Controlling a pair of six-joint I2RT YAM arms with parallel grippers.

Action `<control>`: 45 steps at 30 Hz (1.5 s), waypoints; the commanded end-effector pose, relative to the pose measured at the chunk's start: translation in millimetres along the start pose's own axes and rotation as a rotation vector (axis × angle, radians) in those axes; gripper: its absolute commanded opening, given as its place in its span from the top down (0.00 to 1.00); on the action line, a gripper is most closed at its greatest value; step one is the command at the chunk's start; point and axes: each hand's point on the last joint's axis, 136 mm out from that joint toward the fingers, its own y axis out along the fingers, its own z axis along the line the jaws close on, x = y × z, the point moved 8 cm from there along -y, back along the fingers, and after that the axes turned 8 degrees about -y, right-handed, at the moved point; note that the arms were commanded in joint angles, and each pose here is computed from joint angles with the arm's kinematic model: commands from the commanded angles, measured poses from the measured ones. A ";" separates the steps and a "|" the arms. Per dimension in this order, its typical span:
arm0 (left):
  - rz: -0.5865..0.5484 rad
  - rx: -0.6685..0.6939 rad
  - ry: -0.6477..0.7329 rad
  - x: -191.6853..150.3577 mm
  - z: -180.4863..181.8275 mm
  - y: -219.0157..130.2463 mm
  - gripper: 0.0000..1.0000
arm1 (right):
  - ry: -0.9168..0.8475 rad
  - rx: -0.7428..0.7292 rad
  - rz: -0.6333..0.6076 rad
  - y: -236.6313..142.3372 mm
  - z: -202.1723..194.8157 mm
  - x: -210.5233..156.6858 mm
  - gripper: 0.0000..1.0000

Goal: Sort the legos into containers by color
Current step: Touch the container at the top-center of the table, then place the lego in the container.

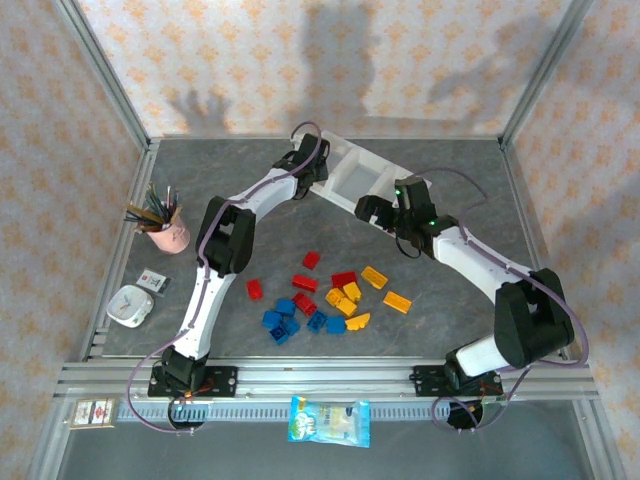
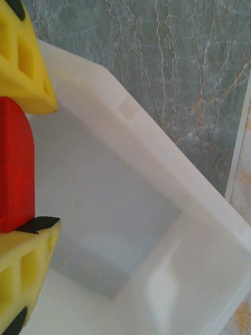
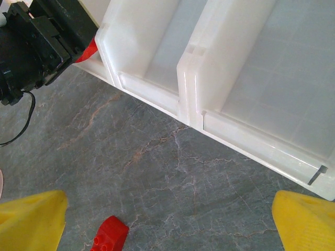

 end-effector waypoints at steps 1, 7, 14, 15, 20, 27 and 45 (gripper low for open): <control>0.072 0.119 0.064 -16.0 20.7 0.6 0.48 | -0.017 0.008 -0.028 -2.4 4.2 9.7 0.00; 0.082 0.147 0.075 -18.4 26.8 -5.1 0.48 | -0.017 0.014 -0.031 -3.0 5.2 10.5 0.00; 0.087 0.169 0.061 -16.7 34.6 -25.2 0.48 | -0.015 0.015 -0.035 -5.1 5.9 11.5 0.00; 0.087 0.174 0.059 -15.9 35.3 -27.9 0.48 | -0.017 0.019 -0.040 -5.8 6.7 12.5 0.00; 0.039 0.127 0.022 -3.3 29.6 -40.1 0.48 | -0.017 0.021 -0.042 -5.7 7.4 13.6 0.00; -0.032 0.094 -0.033 15.0 18.3 -27.8 0.48 | -0.017 0.024 -0.041 -4.0 8.3 14.9 0.00; 0.013 -0.076 -0.055 33.4 -5.4 -47.8 0.36 | -0.025 0.060 -0.056 -12.3 15.4 20.9 0.00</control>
